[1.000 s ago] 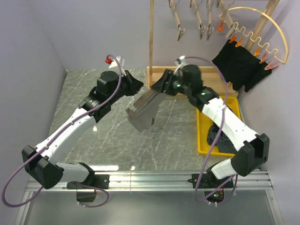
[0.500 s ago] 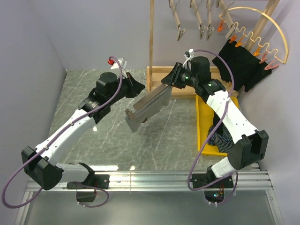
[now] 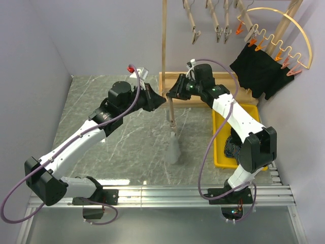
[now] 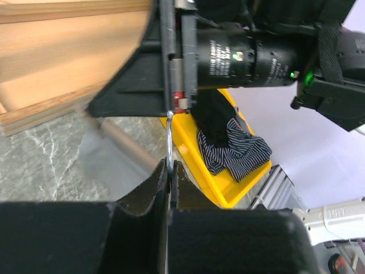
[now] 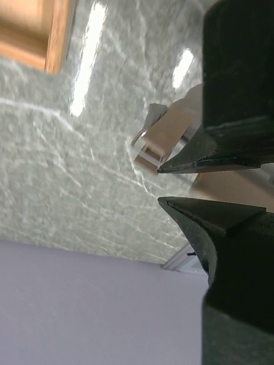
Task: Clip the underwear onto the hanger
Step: Pick up the hanger at the center of the board.
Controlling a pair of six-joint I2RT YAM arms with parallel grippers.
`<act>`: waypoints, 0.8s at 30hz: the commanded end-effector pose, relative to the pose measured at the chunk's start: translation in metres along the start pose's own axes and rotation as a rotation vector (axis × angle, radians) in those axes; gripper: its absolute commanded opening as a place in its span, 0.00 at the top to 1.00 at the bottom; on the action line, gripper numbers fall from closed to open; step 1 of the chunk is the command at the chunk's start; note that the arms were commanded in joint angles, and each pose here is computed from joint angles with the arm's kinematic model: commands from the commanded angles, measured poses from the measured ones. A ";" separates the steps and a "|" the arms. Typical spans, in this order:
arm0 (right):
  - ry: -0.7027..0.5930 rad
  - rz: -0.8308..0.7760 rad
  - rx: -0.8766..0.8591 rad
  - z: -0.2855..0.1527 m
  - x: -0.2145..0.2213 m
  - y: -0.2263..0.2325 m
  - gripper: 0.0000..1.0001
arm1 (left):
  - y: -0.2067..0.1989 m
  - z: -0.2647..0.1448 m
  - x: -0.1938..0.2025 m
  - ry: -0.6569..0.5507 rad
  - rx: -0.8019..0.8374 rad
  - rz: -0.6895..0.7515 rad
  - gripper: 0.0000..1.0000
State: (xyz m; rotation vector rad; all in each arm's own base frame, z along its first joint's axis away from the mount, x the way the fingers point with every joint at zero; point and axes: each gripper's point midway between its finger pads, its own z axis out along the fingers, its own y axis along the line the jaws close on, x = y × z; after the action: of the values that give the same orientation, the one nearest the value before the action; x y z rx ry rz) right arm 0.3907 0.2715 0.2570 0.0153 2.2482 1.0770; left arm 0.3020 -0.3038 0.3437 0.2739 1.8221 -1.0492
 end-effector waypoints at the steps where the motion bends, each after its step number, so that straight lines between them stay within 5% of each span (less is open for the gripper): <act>1: -0.052 -0.069 -0.123 -0.008 -0.022 0.045 0.69 | -0.022 0.001 -0.013 -0.041 0.093 0.048 1.00; 7: -0.086 -0.129 -0.132 -0.023 -0.034 0.054 0.62 | -0.015 0.001 -0.017 -0.062 0.052 0.067 1.00; 11: -0.149 -0.227 -0.145 -0.054 -0.067 0.066 0.32 | -0.001 0.004 -0.019 -0.072 -0.020 0.074 1.00; 14: -0.179 -0.295 -0.135 -0.080 -0.080 0.069 0.18 | 0.008 0.008 -0.019 -0.075 -0.063 0.078 1.00; 24: -0.246 -0.544 -0.005 -0.141 -0.052 0.049 0.14 | 0.048 0.031 -0.032 -0.122 -0.280 0.009 1.00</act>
State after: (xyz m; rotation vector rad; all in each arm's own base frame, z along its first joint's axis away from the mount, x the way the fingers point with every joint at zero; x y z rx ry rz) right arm 0.3661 0.2055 0.3781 -0.3051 1.9342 0.8458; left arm 0.3475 -0.2959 0.3048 0.1607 1.9073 -0.8080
